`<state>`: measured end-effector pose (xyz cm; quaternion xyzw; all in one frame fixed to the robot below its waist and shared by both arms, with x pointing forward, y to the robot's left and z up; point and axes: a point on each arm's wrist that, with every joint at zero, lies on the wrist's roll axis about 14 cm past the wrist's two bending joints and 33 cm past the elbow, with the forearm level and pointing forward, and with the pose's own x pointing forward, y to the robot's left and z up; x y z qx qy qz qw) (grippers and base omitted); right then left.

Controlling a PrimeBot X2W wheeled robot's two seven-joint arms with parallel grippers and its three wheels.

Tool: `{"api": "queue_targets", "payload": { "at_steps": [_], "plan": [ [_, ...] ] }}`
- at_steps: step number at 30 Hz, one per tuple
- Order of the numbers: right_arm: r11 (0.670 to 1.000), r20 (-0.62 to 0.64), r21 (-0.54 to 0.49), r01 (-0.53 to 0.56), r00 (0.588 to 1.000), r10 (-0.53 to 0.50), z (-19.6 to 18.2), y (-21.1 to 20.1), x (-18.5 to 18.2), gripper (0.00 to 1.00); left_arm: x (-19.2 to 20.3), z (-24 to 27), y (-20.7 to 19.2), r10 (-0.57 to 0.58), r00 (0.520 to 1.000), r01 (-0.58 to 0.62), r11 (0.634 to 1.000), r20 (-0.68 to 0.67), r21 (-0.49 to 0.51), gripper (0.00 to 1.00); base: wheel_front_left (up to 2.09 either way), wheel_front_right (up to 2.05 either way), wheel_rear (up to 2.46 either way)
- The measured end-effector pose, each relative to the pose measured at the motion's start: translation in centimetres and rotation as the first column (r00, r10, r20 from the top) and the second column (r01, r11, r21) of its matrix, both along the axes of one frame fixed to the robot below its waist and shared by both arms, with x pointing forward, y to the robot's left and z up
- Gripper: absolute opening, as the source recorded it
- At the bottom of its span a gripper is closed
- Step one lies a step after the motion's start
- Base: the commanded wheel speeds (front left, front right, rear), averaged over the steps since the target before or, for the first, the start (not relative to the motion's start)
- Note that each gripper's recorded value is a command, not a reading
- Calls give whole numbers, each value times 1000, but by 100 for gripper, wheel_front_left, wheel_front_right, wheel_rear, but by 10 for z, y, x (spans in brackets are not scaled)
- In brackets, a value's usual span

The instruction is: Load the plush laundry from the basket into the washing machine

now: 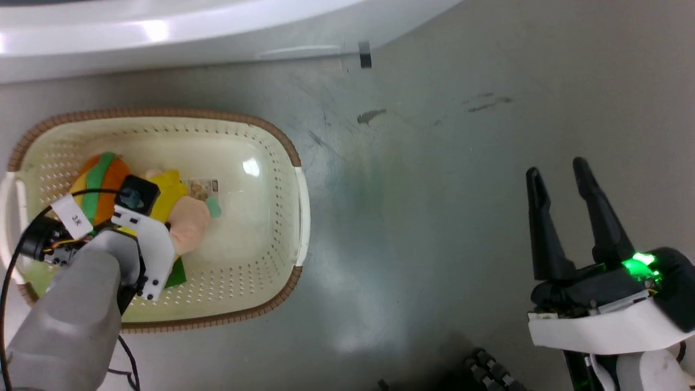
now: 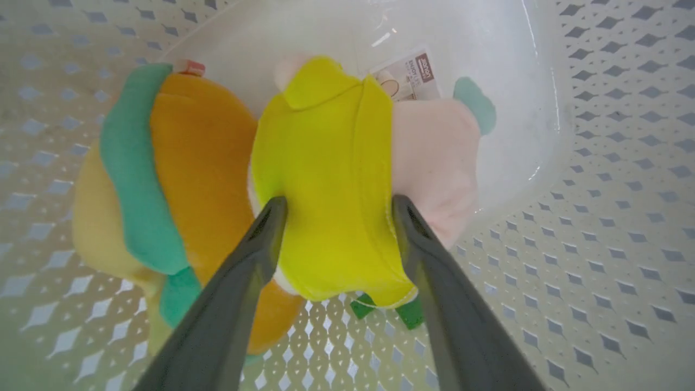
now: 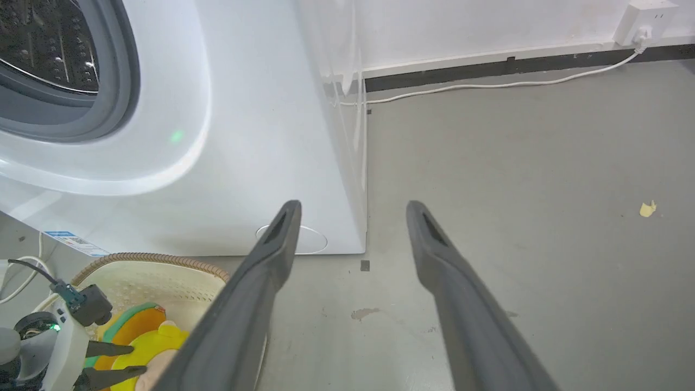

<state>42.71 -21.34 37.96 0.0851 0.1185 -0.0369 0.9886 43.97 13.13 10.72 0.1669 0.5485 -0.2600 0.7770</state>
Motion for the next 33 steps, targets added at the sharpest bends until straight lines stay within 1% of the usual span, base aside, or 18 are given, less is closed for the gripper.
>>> {"api": "queue_targets", "payload": {
  "at_steps": [7,8,9,14,20,27,30,33],
  "plan": [
    [1000,-28,6,18,999,-18,-16,-4,0,100,-9,-28,-1,-16,997,17,1000,-74,15,100,0,0,0],
    [1000,-35,6,20,999,-19,-19,-4,-1,100,-10,-32,-1,-16,996,18,1000,-85,16,73,0,0,0],
    [1000,-40,6,20,999,-20,-21,-4,-1,100,-11,-35,-1,-19,995,21,1000,-95,17,0,0,0,0],
    [999,-39,14,29,999,-28,-27,-7,3,100,-12,-50,-2,-15,992,16,1000,-124,10,0,0,0,0],
    [999,-12,6,44,999,-44,-19,-13,6,100,-11,-53,0,8,991,-7,1000,-130,10,0,0,0,0],
    [999,58,9,44,997,-45,8,-13,6,100,-7,-20,10,91,994,-91,996,-60,8,0,0,0,0],
    [1000,84,-6,31,996,-30,21,-10,3,100,-12,-1,8,135,990,-136,990,-32,-23,0,0,0,0],
    [1000,102,-31,4,995,0,33,-3,-3,100,-16,22,-1,169,986,-167,983,15,-82,0,0,0,0]
  ]
}}
